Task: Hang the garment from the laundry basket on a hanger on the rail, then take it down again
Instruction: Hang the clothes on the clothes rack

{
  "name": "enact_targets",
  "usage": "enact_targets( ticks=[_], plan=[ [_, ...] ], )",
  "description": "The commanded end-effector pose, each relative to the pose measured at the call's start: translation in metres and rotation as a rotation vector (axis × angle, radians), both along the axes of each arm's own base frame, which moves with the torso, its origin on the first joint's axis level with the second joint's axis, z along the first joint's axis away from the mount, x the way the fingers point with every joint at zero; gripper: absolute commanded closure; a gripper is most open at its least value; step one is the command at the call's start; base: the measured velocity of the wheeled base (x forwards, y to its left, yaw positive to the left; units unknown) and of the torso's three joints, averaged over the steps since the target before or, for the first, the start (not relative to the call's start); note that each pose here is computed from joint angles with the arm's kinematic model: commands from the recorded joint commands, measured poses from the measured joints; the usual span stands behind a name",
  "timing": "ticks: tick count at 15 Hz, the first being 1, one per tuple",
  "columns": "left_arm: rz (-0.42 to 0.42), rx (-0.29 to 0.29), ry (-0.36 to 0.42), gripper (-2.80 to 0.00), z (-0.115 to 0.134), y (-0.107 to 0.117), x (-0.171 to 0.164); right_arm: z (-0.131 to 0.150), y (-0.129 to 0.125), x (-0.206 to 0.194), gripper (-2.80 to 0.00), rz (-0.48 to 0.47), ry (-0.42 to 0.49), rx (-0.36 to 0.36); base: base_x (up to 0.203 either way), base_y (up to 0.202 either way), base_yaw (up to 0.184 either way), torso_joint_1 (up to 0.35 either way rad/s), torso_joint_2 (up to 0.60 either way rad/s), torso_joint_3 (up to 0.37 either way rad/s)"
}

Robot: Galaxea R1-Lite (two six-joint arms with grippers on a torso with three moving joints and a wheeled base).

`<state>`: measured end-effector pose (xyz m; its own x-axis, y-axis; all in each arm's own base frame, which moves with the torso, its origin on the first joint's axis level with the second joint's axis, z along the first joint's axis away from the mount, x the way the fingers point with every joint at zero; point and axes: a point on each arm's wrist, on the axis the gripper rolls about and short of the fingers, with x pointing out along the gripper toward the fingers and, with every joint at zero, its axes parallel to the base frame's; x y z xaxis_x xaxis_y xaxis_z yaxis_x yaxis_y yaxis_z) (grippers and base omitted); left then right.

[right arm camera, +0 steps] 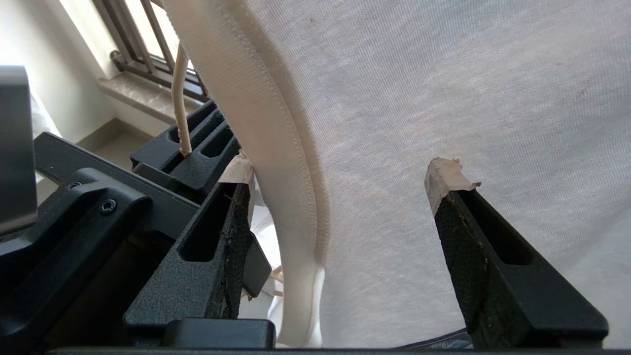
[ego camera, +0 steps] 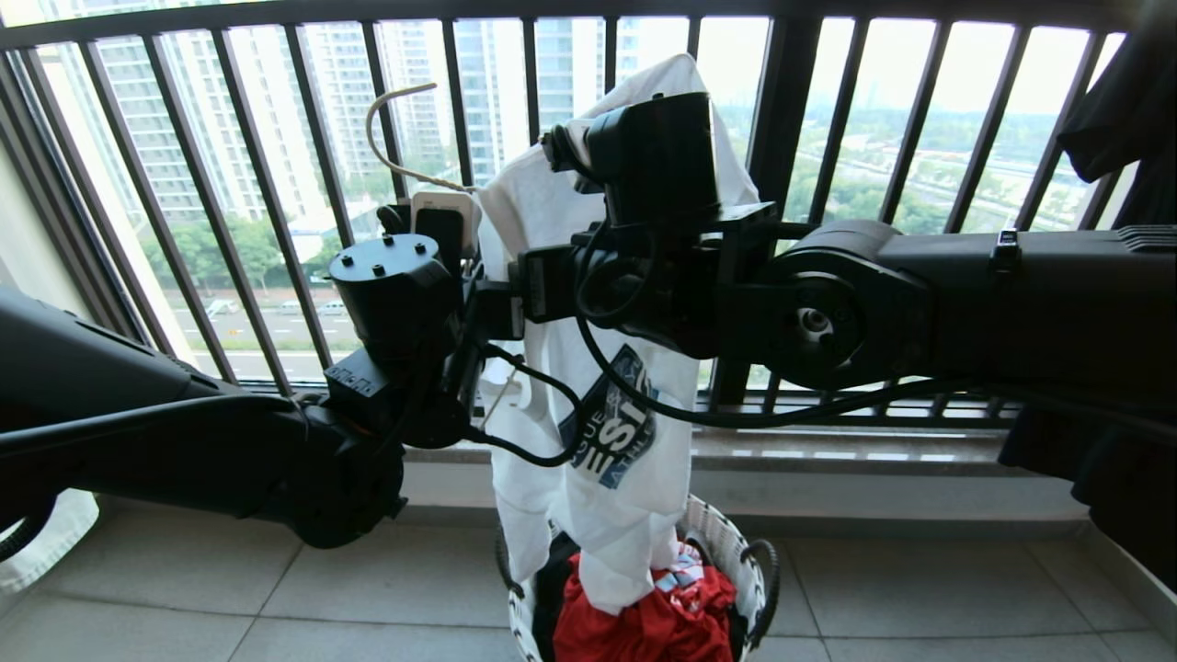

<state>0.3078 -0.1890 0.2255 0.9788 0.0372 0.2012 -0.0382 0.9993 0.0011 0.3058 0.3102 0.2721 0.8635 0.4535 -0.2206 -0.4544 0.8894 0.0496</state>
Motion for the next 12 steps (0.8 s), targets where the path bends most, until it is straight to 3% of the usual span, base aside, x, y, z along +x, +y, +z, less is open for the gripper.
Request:
enact_targets(
  ticks=[1, 12],
  plan=[
    [0.020, -0.014, -0.018, 0.00, 0.004, 0.005, 0.003, -0.001, -0.010, 0.000, -2.80, -0.017, 0.015, -0.017, 0.000, 0.000, 0.000, 0.000, 0.00, 0.000],
    [0.043, -0.020, -0.035, 0.00, 0.010, 0.016, 0.009, 0.010, -0.049, -0.019, -2.80, -0.063, 0.033, -0.029, 0.000, 0.000, 0.000, 0.000, 0.00, 0.000]
  ],
)
